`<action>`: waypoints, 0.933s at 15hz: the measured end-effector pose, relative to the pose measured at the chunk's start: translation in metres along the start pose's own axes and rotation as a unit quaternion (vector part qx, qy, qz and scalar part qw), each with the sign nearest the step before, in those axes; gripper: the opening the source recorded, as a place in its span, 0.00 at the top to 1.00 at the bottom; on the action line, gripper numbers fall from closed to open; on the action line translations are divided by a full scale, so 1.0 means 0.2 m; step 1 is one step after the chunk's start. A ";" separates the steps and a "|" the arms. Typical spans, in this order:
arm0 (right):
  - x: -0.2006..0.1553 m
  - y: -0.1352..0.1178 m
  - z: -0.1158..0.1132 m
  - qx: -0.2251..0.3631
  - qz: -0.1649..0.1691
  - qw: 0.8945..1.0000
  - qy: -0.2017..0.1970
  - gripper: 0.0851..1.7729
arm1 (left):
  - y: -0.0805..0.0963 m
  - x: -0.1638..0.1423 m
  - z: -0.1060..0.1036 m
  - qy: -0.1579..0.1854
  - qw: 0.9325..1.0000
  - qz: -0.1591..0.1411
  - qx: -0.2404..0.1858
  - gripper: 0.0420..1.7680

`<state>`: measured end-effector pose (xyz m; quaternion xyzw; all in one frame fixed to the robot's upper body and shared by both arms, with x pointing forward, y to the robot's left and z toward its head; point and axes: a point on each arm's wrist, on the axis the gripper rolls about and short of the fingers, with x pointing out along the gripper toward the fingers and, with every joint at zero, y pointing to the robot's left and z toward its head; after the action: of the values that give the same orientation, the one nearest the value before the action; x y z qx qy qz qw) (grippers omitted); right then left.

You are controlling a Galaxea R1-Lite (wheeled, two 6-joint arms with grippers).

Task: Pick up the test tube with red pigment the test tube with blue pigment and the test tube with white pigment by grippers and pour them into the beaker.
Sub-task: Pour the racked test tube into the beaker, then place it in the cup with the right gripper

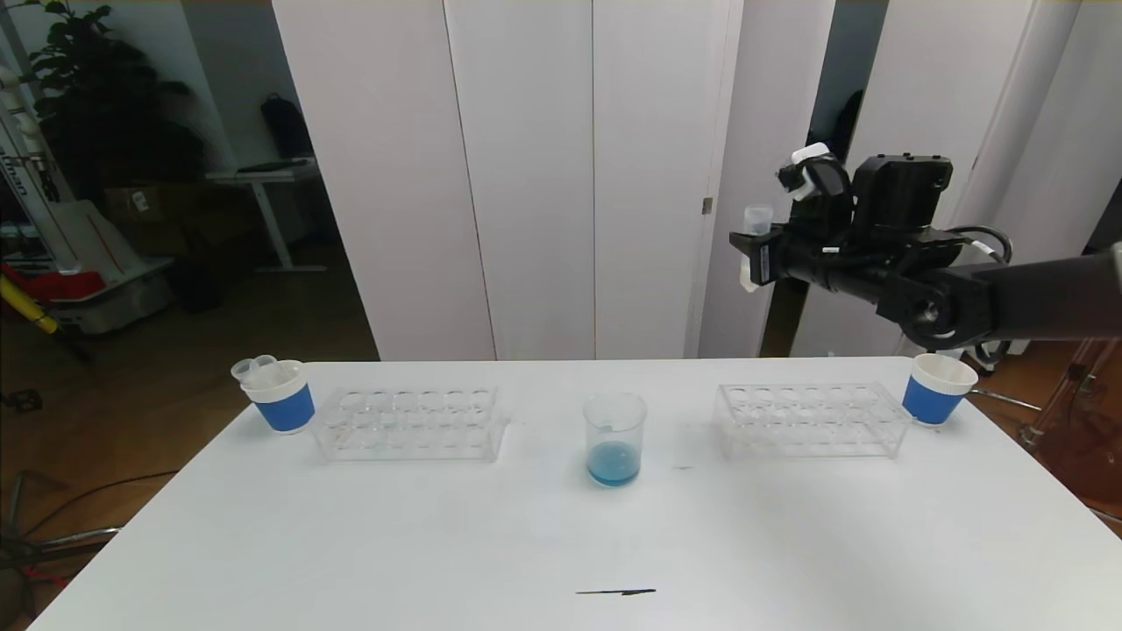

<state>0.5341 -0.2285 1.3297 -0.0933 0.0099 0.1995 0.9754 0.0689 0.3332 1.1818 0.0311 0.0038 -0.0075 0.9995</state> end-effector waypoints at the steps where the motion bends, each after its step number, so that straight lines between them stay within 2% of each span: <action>1: 0.02 0.03 -0.02 -0.027 0.010 1.000 0.005 0.71 | 0.00 0.00 0.00 0.000 1.000 0.000 0.000 0.01; 3: 0.04 0.09 -0.05 -0.075 0.049 0.996 0.001 0.71 | 0.00 0.00 0.00 0.000 1.000 0.000 0.000 0.01; 5: 0.06 0.15 -0.06 -0.097 0.085 0.992 -0.014 0.71 | 0.00 0.00 0.00 0.000 1.000 0.000 0.000 0.01; 8: 0.07 0.20 -0.10 -0.143 0.107 0.983 -0.040 0.71 | 0.00 0.00 0.00 0.000 1.000 0.000 0.000 0.01; 11: 0.06 0.25 -0.15 -0.201 0.144 0.965 -0.091 0.71 | 0.00 0.00 0.00 0.000 1.000 0.000 0.000 0.01; 14: 0.06 0.30 -0.21 -0.252 0.164 0.946 -0.122 0.71 | 0.00 0.00 0.00 0.000 1.000 0.000 0.000 0.01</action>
<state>0.5232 -0.1773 1.2780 -0.3077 -0.1447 0.3626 0.8677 0.0689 0.3332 1.1818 0.0311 0.0037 -0.0075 0.9995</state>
